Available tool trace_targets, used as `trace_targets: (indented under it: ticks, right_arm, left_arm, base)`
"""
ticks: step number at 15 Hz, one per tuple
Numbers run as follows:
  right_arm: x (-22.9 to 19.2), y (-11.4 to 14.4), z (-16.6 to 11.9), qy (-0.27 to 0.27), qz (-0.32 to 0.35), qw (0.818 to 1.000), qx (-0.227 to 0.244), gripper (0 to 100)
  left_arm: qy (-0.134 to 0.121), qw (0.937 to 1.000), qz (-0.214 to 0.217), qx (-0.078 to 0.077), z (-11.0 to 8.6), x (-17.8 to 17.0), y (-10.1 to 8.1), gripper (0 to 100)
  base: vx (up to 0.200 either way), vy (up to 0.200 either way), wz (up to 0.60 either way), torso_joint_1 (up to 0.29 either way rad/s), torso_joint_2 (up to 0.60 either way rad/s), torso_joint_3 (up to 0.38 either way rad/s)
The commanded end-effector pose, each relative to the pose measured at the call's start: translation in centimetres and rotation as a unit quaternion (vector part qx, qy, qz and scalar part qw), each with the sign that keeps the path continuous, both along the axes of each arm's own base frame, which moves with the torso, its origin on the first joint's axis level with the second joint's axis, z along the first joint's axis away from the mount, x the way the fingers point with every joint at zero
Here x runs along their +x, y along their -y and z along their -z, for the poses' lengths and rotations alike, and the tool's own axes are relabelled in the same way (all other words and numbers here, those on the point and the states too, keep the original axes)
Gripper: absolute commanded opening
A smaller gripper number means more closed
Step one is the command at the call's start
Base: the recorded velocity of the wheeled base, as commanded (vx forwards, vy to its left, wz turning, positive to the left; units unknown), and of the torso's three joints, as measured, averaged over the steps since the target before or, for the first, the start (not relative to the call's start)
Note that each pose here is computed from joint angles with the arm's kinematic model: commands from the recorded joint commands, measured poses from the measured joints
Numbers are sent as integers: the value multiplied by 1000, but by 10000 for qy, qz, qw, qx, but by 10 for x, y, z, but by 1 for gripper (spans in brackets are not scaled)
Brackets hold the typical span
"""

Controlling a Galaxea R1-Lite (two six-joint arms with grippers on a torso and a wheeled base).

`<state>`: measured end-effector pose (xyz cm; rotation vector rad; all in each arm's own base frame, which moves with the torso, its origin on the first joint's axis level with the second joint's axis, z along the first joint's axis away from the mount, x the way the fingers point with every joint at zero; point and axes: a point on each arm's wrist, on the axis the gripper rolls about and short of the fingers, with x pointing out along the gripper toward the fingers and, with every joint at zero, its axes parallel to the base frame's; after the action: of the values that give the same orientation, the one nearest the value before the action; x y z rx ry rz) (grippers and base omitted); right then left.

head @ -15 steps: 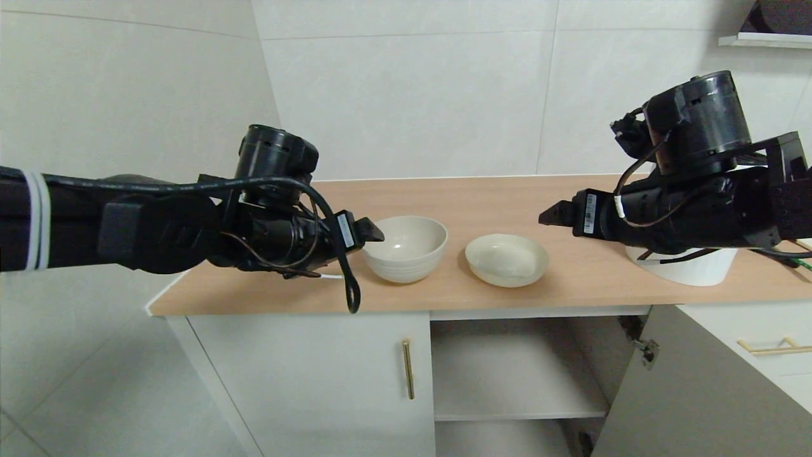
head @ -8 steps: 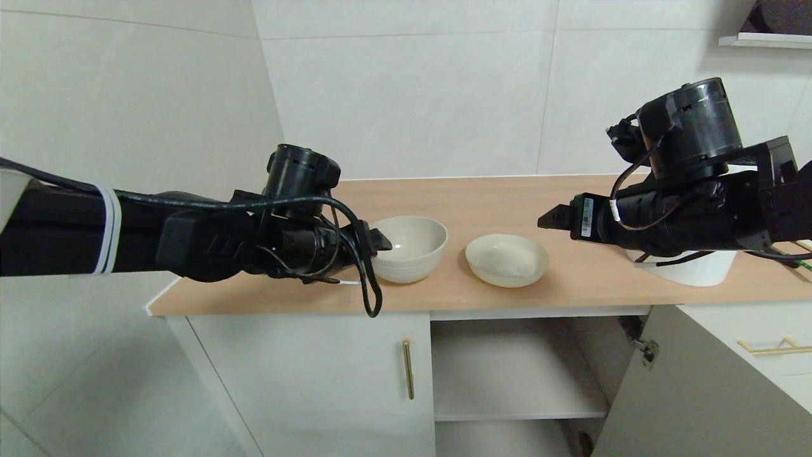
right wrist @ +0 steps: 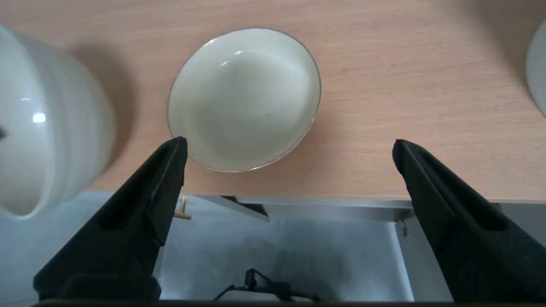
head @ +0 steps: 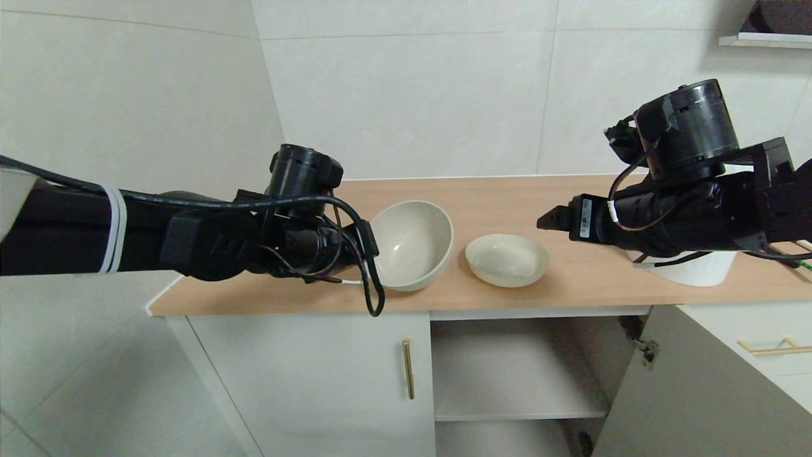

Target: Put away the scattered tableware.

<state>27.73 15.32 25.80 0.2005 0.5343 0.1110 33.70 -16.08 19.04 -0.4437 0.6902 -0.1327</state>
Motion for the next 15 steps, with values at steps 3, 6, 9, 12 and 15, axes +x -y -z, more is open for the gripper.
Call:
trace_targets:
  ticks: [3, 6, 9, 12, 15]
  right_arm:
    - [14, -6, 20, -232, 98, 9994, -224, 100]
    - [43, -9, 50, -455, 566, 9956, -592, 100]
    - [71, -10, 76, -472, 1004, 9903, -839, 100]
    - [84, -7, 86, -424, 1119, 9895, -810, 100]
    - [85, -5, 85, -413, 1142, 9894, -801, 100]
  left_arm:
    - [120, 9997, 211, 2, -15, -26, -4, 0]
    - [199, 9989, 418, 31, -22, -38, -8, 0]
    - [204, 9989, 425, 24, -23, -38, -8, 0]
    - [197, 9989, 425, 27, -22, -38, -8, 0]
    - [197, 9989, 425, 27, -22, -38, -8, 0]
  base:
    - [0, 0, 0, 0, 0, 0]
    - [0, 0, 0, 0, 0, 0]
    - [0, 0, 0, 0, 0, 0]
    - [0, 0, 0, 0, 0, 0]
    - [0, 0, 0, 0, 0, 0]
